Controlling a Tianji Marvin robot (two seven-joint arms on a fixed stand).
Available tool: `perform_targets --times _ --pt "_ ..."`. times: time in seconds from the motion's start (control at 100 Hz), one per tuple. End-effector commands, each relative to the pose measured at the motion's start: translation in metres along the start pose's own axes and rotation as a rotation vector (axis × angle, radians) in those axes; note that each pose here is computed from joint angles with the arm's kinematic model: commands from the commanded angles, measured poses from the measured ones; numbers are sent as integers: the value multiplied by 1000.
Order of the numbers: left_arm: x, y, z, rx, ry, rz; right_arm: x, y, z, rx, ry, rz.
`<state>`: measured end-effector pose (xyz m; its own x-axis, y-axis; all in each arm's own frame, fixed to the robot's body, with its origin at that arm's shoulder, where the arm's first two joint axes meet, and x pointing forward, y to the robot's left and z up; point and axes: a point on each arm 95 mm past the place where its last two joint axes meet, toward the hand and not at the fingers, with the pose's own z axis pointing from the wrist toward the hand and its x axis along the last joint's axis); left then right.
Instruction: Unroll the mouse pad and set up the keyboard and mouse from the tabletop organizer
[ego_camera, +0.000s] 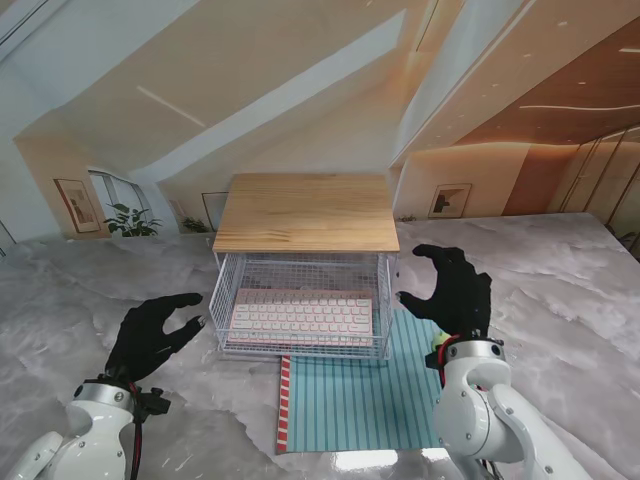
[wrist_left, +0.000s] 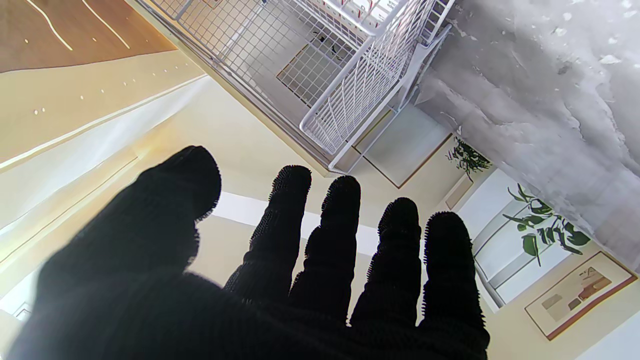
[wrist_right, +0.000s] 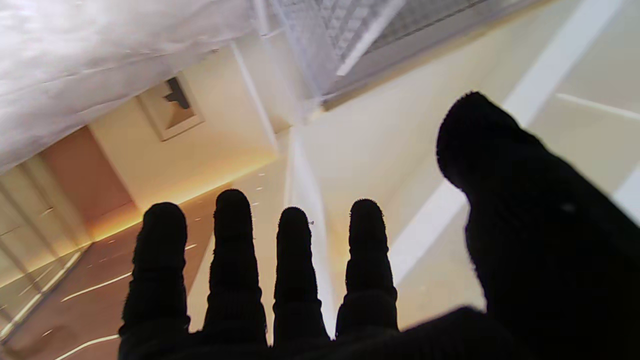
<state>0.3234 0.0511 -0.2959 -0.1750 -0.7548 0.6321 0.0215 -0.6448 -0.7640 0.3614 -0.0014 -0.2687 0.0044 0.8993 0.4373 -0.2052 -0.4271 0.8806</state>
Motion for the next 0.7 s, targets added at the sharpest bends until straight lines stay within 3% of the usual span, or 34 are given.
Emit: perform_targets --times 0.0,0.35,0.69 --pt "3 3 -1 -12 7 -6 23 7 7 0 64 47" --pt "4 1 -1 -7 2 3 95 -11 21 146 253 152" --pt "8 -1 3 -16 -6 7 138 -51 41 343 353 111"
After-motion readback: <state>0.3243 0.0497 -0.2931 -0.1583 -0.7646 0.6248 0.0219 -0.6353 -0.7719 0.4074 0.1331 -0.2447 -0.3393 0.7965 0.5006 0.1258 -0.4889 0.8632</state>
